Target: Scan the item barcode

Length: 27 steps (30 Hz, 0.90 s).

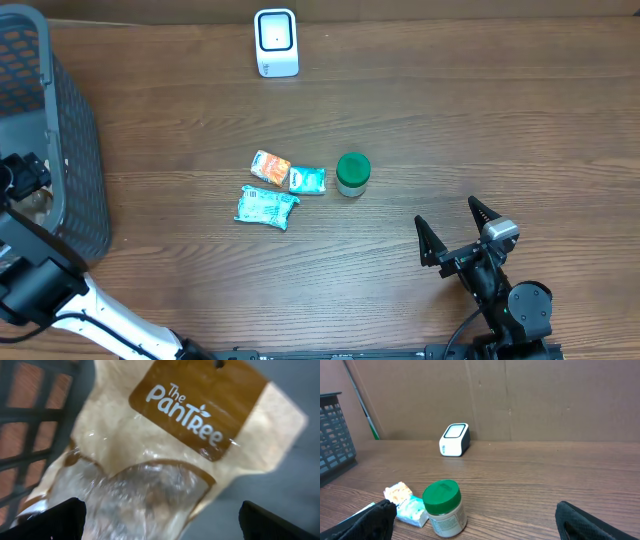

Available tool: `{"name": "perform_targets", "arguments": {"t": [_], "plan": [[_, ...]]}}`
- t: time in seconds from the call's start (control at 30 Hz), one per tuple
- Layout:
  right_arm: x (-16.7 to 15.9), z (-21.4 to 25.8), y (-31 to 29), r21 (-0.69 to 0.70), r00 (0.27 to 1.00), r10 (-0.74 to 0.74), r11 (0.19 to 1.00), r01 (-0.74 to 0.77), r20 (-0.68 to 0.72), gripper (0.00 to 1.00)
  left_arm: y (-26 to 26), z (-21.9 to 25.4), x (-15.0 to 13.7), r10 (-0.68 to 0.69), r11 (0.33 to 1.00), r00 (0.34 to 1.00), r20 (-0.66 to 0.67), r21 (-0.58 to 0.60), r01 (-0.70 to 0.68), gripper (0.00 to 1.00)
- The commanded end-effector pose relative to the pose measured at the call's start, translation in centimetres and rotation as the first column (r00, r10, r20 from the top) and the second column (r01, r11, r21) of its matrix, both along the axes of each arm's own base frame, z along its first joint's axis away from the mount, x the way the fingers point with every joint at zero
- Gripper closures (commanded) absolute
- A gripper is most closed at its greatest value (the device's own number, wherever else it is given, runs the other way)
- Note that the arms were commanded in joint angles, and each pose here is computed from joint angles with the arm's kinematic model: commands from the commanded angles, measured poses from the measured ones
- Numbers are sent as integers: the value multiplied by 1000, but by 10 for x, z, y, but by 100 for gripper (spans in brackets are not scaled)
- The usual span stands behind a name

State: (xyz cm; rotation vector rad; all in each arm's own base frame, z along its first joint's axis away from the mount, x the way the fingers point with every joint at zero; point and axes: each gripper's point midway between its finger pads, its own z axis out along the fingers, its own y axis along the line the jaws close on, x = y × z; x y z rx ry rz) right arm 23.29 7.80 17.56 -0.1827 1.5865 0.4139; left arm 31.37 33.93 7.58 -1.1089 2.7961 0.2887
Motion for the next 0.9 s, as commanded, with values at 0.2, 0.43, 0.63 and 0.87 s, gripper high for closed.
{"name": "perform_targets", "arguments": {"t": [0.2,0.43,0.63,0.87], "plan": [[0,-2,0,6,1000,-3,1000,3,1,0,-3,-68,-6,-22,996,994,-104,-84,13,0],[0,-2,0,6,1000,-3,1000,3,1,0,-12,-87,-15,-27,990,988,-155,-140,6,22],[0,-2,0,6,1000,-3,1000,3,1,0,-16,-81,-17,-24,988,985,-170,-155,-2,45],[0,-2,0,6,1000,-3,1000,3,1,0,-14,-63,-15,19,987,985,-171,-153,-46,74]]}}
